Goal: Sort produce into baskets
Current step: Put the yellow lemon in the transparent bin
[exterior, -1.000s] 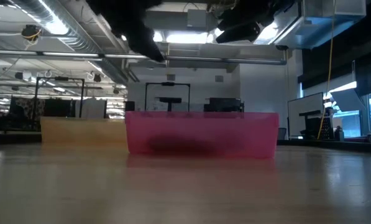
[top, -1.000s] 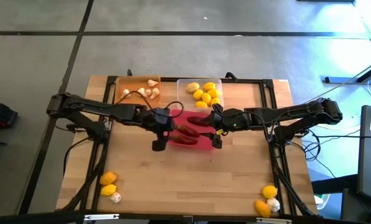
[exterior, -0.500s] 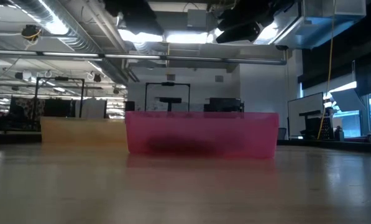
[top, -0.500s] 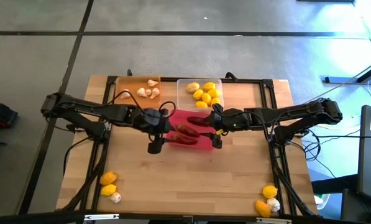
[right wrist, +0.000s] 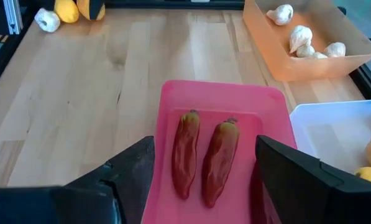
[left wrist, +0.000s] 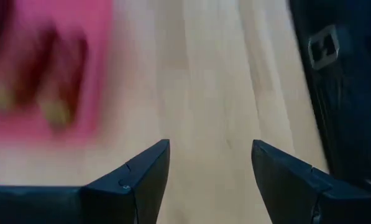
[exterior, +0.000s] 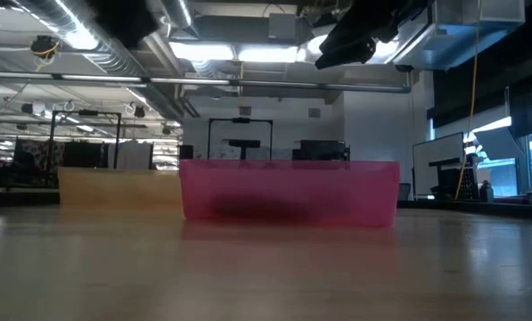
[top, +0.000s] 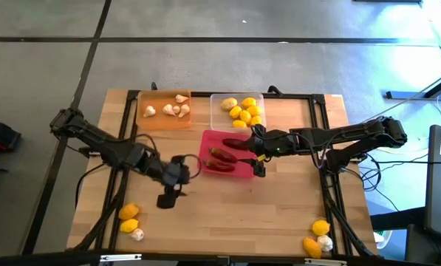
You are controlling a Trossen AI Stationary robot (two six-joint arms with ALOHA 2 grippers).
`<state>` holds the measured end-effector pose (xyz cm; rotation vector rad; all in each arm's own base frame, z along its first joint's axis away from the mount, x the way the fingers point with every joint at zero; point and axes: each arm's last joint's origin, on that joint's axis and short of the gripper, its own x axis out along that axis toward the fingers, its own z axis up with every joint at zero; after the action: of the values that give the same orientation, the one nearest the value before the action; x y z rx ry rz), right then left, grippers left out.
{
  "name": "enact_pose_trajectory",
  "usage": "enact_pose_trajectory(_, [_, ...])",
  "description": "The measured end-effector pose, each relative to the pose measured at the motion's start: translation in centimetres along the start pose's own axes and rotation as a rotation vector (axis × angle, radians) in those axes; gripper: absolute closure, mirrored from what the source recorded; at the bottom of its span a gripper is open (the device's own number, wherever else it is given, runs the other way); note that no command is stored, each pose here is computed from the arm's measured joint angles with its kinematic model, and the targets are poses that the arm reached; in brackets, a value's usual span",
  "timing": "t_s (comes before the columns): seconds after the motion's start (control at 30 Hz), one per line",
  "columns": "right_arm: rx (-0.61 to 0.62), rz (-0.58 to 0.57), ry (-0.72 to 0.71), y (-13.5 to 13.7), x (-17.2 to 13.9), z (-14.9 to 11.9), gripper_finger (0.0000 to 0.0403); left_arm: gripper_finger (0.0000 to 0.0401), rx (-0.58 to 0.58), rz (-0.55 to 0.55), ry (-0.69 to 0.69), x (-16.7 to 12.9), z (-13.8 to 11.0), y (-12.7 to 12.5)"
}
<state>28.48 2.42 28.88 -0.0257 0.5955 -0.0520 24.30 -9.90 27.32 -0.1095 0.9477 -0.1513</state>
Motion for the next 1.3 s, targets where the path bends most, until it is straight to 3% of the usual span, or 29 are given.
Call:
enact_pose_trajectory(0.13, [-0.024, -0.001, 0.016, 0.1, 0.5, -0.2, 0.0133, 0.018, -0.141, 0.012, 0.147, -0.3, -2.3, -1.9])
enact_pose_trajectory(0.33, [-0.081, -0.001, 0.051, 0.2, 1.8, -0.6, 0.0133, 0.018, -0.222, 0.024, 0.232, -0.6, -4.6, -4.3])
enact_pose_trajectory(0.53, [-0.093, 0.0, 0.083, 0.3, 2.7, -1.1, 0.0133, 0.018, -0.369, 0.089, 0.32, -0.4, -6.8, -4.9])
enact_pose_trajectory(0.9, [-0.115, 0.0, 0.088, 0.3, 3.0, -1.2, 0.0133, 0.018, -0.702, 0.166, 0.651, 1.0, -13.1, -5.5])
enact_pose_trajectory(1.1, [-0.116, -0.006, 0.087, 0.3, 3.0, -1.2, 0.0133, 0.018, -0.783, 0.183, 0.764, 1.1, -14.5, -5.5])
enact_pose_trajectory(1.3, [-0.116, -0.009, 0.087, 0.3, 3.0, -1.2, 0.0133, 0.018, -0.757, 0.2, 0.794, 1.6, -15.8, -5.2])
